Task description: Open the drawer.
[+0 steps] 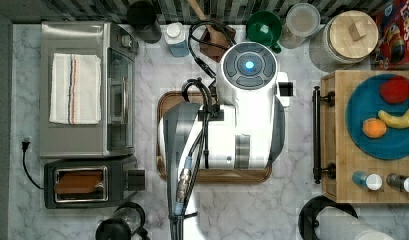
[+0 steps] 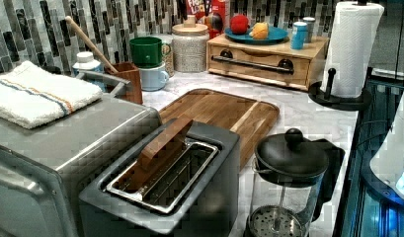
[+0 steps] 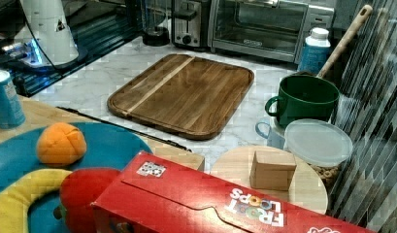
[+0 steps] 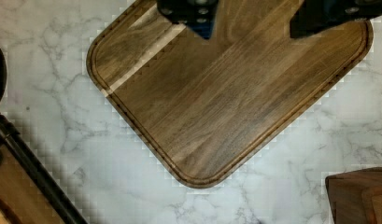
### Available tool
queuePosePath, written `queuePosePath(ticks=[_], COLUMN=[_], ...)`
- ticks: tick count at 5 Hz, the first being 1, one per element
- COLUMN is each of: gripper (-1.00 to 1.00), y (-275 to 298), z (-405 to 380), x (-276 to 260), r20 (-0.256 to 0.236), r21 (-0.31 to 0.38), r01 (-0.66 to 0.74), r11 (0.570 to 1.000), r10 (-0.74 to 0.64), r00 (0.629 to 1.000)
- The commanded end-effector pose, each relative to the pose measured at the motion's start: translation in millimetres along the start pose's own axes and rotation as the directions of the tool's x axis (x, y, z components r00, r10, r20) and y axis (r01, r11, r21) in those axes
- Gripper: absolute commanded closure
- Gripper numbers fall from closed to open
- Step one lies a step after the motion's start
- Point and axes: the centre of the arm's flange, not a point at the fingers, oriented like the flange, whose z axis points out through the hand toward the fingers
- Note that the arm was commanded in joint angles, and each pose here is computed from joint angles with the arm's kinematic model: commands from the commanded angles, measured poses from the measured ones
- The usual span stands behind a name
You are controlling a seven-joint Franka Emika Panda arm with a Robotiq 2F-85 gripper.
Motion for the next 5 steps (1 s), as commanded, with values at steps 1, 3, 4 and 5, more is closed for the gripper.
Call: queuePosePath(ticks=[1, 3, 4, 5], gripper=[-1.00, -1.00, -1.00, -1.00], y=[-0.1, 11.0, 34.4, 59.8], z=[0.3, 20.0, 34.8, 54.3], x=[0.1, 12.5, 24.6, 43.9], r20=[0.000, 0.027, 0.019, 0.010], r21=[0.000, 0.036, 0.034, 0.034], r01=[0.002, 0.053, 0.204, 0.343], r11=[1.000, 0.998, 0.978, 0.939], r10=[-0.002, -0.054, -0.204, -0.343], r00=[1.000, 0.998, 0.979, 0.939])
